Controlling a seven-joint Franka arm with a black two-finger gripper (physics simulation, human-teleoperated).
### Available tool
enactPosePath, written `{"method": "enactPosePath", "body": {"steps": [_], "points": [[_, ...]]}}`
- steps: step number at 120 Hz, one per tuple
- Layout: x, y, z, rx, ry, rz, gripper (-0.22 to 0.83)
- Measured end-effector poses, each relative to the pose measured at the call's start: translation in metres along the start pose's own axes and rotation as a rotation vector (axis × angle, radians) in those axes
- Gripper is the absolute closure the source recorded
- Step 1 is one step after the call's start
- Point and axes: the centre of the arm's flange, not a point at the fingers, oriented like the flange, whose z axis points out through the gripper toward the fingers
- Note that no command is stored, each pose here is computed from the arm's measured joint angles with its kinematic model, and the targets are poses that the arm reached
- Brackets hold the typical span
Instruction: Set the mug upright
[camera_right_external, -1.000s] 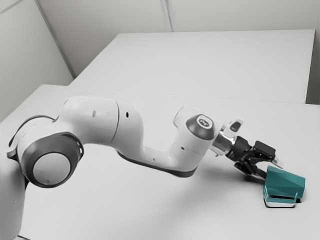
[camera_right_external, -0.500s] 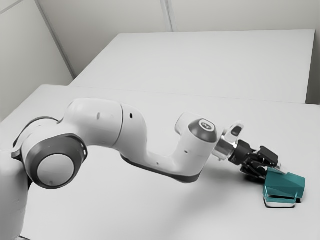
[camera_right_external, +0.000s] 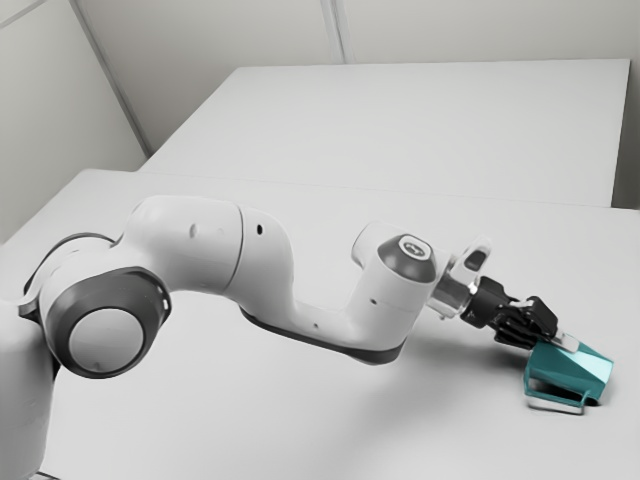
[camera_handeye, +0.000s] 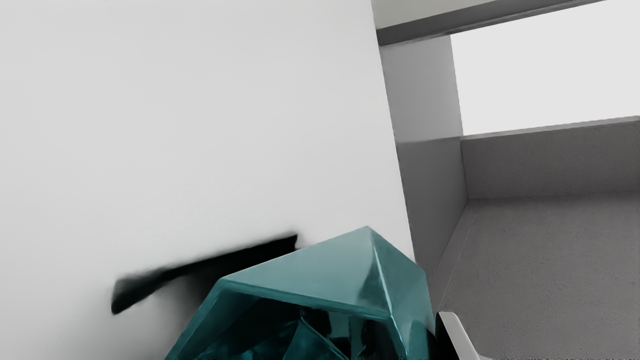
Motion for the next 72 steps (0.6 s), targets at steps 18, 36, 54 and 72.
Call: {"method": "enactPosePath", "body": {"steps": [18,36,54,72], "points": [[0.001,0.010,-0.003,-0.006,0.005,0.032,0.75],[0.006,0.026,-0.012,-0.003,0.020,0.073,0.77],[0.016,0.046,-0.046,0.061,0.029,0.161,0.77],[0.030,0.047,-0.109,0.327,-0.057,0.339,0.78]]}}
